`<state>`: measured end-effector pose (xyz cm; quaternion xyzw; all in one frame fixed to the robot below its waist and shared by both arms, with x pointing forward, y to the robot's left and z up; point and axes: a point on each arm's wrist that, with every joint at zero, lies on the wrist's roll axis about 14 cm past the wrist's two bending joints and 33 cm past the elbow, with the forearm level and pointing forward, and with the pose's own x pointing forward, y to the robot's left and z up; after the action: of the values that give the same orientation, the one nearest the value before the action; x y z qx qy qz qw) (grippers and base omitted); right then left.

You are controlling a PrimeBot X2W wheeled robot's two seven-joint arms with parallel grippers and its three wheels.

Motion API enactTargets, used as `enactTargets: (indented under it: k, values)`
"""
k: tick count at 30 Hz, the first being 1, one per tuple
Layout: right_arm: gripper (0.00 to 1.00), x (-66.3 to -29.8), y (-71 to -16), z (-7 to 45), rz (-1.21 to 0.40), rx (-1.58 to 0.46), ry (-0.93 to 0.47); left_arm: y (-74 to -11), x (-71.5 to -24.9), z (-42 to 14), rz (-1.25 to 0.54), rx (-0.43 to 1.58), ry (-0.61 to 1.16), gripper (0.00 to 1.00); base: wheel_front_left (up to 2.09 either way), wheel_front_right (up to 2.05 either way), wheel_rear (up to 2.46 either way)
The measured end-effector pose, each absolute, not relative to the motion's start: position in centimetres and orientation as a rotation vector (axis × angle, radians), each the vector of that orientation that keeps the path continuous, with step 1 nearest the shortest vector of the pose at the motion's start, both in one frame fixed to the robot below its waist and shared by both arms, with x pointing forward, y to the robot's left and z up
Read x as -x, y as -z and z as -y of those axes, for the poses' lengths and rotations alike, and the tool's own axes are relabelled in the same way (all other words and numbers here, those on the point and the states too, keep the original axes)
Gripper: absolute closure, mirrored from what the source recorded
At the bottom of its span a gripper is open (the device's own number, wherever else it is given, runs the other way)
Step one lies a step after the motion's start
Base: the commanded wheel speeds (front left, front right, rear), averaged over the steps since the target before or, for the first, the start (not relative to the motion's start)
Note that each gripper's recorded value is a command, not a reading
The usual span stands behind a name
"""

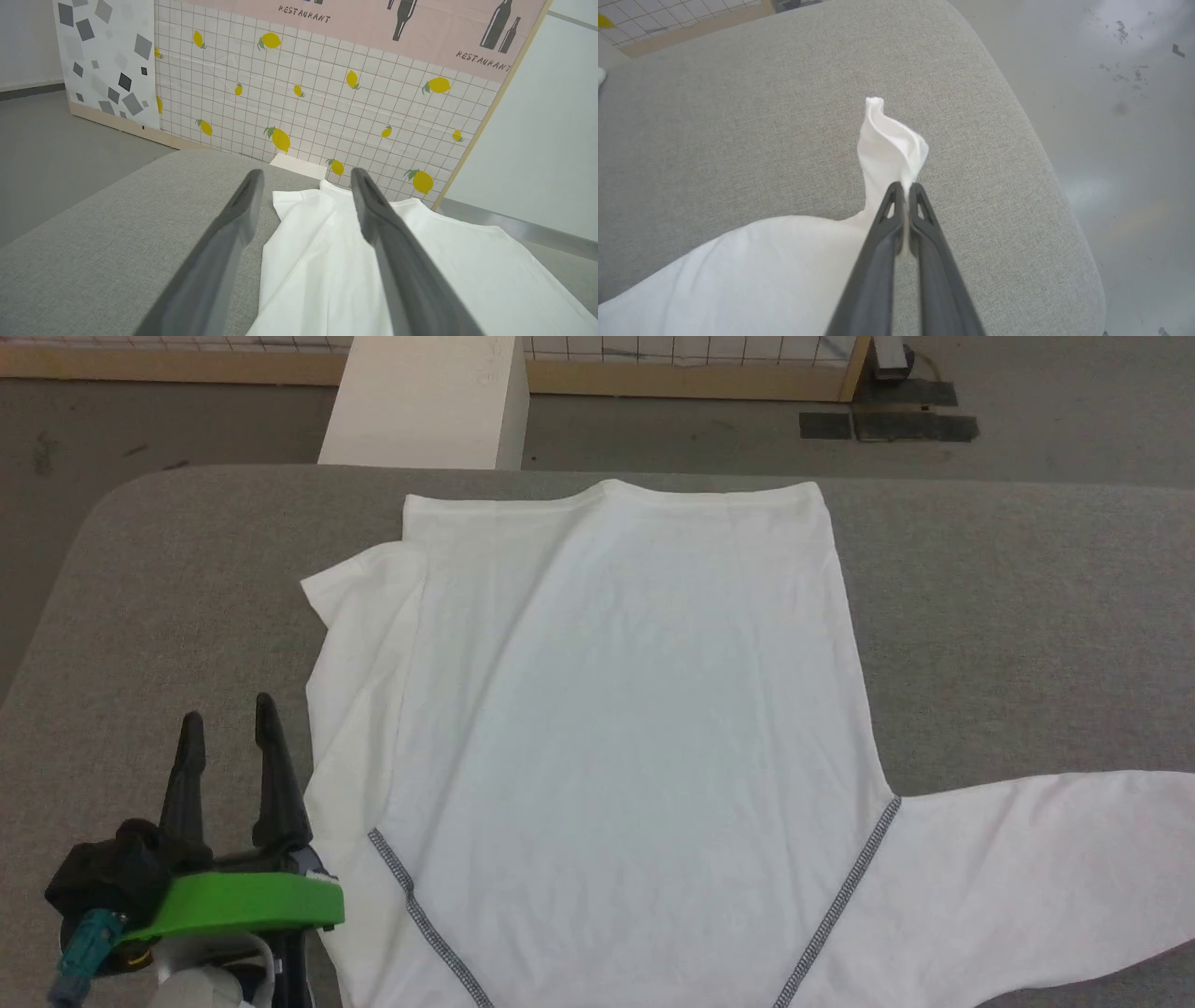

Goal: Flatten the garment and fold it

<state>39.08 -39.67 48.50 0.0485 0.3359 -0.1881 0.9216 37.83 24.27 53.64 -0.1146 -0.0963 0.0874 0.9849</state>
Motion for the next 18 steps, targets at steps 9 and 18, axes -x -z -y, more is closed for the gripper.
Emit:
enactTargets:
  k: [9, 18]
  values:
    - [1.00, -40.6, -53.4, 30.5, -0.608, -0.025, 0.053, -54.6, -36.9, -23.9, 0.219, 0.237, -0.162, 0.00, 0.00, 0.00, 0.00]
    - [1.00, -39.0, -53.5, 15.3, -0.632, -0.060, -0.434, -55.0, -36.5, -23.6, 0.228, 0.241, -0.152, 0.00, 0.00, 0.00, 0.00]
